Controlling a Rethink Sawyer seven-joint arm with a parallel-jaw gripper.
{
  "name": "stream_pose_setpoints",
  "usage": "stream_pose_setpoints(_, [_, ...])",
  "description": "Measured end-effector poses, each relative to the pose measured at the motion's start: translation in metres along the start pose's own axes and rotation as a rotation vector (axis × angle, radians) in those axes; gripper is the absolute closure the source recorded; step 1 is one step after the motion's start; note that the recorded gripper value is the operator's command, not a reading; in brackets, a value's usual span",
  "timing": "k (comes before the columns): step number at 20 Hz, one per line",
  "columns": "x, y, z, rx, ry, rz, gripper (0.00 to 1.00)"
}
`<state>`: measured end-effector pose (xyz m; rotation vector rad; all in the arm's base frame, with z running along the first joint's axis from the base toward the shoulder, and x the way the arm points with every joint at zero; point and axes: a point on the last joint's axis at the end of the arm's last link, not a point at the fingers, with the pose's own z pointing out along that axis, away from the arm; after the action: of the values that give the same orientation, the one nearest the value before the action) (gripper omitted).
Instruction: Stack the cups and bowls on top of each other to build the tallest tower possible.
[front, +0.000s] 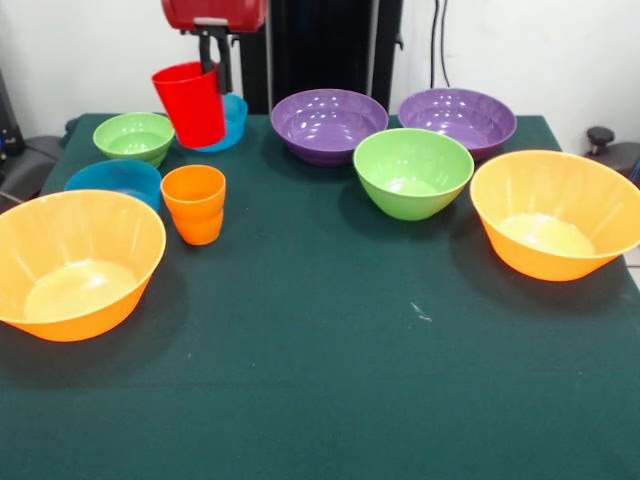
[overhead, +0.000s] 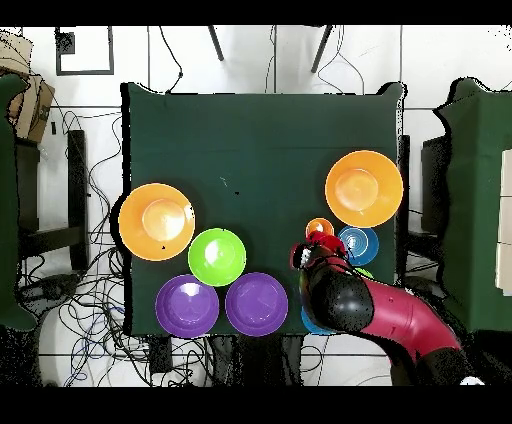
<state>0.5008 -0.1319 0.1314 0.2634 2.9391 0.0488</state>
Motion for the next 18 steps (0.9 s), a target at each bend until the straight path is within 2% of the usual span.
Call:
stream_pose_setpoints(8, [-0.007,-0.001,-0.002,-0.019,-0.006,-0.001,1.0])
stream_pose_setpoints(14, [-0.016,0.004,0.012,-0.06,0.008,-0.003,1.0])
stream_pose_setpoints(18, [-0.022,0.003,0.017,-0.072,0.017,0.0,1.0])
